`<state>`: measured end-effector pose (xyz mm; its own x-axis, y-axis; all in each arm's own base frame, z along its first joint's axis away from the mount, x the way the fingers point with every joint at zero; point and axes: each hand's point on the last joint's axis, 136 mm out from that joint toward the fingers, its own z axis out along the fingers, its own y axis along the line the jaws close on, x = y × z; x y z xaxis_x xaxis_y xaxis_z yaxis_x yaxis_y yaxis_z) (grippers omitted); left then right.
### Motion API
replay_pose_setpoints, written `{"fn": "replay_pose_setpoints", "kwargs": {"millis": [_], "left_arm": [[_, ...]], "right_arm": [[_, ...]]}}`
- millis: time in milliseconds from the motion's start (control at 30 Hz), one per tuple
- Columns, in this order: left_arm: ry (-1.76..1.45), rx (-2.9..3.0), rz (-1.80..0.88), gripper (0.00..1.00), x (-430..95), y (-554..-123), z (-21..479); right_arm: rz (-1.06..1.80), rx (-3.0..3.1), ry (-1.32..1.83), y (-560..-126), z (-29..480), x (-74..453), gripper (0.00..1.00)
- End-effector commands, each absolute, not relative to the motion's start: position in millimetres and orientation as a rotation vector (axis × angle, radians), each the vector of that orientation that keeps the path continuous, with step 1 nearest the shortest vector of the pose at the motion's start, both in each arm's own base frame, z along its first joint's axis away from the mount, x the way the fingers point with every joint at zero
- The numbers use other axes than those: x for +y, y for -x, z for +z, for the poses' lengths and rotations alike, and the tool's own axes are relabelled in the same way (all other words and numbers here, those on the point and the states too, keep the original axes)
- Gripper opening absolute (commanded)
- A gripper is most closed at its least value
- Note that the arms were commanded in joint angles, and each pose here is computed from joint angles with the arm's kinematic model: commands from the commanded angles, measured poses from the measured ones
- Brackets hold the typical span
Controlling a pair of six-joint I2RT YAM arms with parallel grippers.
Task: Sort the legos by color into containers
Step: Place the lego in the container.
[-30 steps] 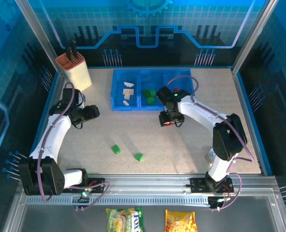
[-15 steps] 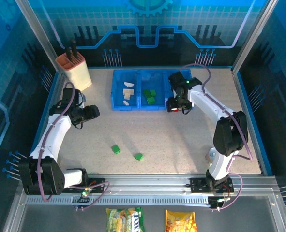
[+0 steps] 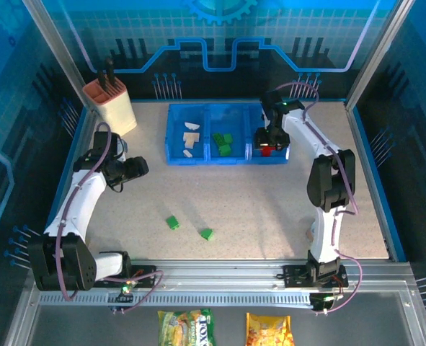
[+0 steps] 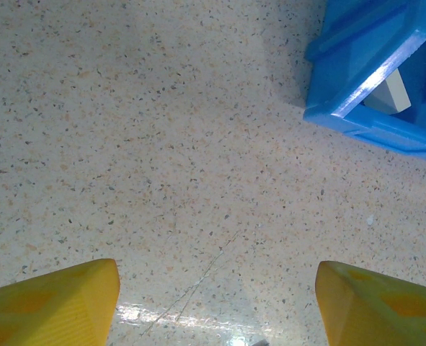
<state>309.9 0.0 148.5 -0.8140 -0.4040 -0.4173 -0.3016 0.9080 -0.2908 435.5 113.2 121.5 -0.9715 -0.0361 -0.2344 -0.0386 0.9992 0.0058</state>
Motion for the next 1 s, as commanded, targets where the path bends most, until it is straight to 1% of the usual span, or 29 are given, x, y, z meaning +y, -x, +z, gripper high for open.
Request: {"fn": "replay_pose_setpoints", "kwargs": {"millis": [0, 300, 667, 800, 967], "left_arm": [[0.500, 2.615, -0.308, 0.73, 0, -306, 143], [0.497, 2.617, -0.311, 0.73, -1, -306, 142], [0.496, 2.616, -0.313, 0.73, -1, -307, 143], [0.497, 2.617, -0.310, 0.73, -1, -307, 143], [0.496, 2.617, -0.308, 0.73, -1, -307, 142]], "right_arm": [[0.033, 2.957, 0.067, -435, 111, 109, 0.61], [0.029, 3.020, 0.075, -445, 78, 108, 0.61], [0.028, 3.094, 0.061, -442, 45, 107, 0.60], [0.030, 3.116, 0.050, -440, 37, 106, 0.61], [0.015, 3.117, 0.038, -440, 38, 103, 0.64]]}}
